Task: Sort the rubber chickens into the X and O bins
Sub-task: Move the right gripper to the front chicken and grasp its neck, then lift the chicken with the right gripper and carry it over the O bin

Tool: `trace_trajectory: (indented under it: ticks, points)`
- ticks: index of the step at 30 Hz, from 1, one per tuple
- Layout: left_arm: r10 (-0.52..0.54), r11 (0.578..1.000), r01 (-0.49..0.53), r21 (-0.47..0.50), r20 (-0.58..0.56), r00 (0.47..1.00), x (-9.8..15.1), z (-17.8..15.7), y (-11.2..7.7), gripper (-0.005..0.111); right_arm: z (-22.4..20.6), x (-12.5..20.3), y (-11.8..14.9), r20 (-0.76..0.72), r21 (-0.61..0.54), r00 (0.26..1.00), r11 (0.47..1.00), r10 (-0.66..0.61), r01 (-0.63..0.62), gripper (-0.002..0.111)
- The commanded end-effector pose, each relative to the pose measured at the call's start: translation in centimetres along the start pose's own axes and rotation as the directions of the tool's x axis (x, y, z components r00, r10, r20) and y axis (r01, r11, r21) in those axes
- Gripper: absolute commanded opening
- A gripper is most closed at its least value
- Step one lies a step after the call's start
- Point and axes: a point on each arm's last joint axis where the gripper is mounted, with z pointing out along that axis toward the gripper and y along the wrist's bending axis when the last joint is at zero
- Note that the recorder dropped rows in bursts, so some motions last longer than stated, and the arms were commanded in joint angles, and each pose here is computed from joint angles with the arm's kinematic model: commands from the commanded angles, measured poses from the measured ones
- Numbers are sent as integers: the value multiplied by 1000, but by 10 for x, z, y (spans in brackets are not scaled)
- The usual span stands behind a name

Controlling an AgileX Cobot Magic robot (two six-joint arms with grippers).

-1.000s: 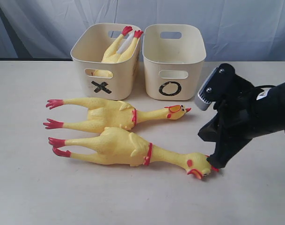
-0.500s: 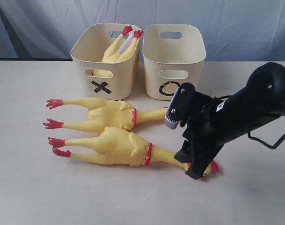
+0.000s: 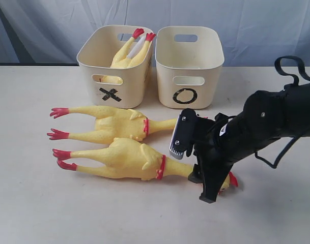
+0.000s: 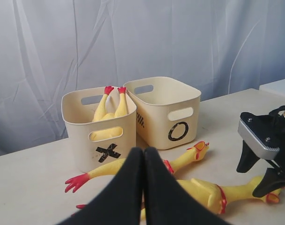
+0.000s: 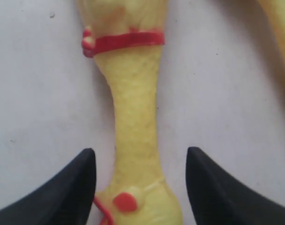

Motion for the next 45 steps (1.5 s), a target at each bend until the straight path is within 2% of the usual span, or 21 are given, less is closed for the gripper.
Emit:
trace_trajectory:
  ticks: [1, 8, 12, 15, 18, 22, 27, 33, 36, 39, 42, 45]
  points:
    - [4, 1000, -4, -4, 14, 1000, 1, -1, 0, 0, 10, 0, -3, -7, 16, 1000, 1000, -11, 12, 54]
    - [7, 1000, -7, -5, 13, 1000, 1, -1, 0, 0, 24, 4, -3, -25, 16, 1000, 1000, -6, 6, 54]
    - [7, 1000, -7, -5, 13, 1000, 1, -1, 0, 0, 31, 6, -5, -28, 32, 1000, 999, -3, 4, 48]
    - [7, 1000, -7, -5, 13, 1000, 1, -1, 0, 0, 36, 7, -5, -30, 40, 1000, 999, -2, 3, 38]
    - [7, 1000, -7, -5, 13, 1000, 1, -1, 0, 0, 38, 8, -5, -36, 35, 999, 999, -1, 2, 24]
    - [11, 1000, -11, -7, 11, 1000, 1, -1, 0, 0, 39, 8, -5, -36, 34, 999, 999, 2, 0, -1]
    - [13, 1000, -13, -8, 11, 1000, 1, -1, 1, 0, 37, 8, -1, -47, 2, 999, 1000, 2, -2, -1]
    - [17, 1000, -17, -10, 10, 1000, 1, -1, 1, 0, 11, -7, 13, -17, -50, 999, 998, -50, 49, -1]
    - [17, 1000, -17, -10, 10, 1000, 1, -1, 1, 0, -4, -12, 18, 3, -77, 999, 996, -40, 40, -1]
    - [19, 1000, -19, -10, 8, 1000, 1, -1, 1, 0, -32, -19, 24, 66, -105, 998, 994, 22, -15, -1]
    - [17, 1000, -17, -10, 8, 1000, 1, -1, 1, 0, -56, -28, 25, 158, -84, 984, 994, 79, -66, -1]
    - [17, 1000, -17, -9, 6, 1000, 1, -1, 1, 0, -88, -39, 15, 333, 50, 932, 984, 146, -172, -1]
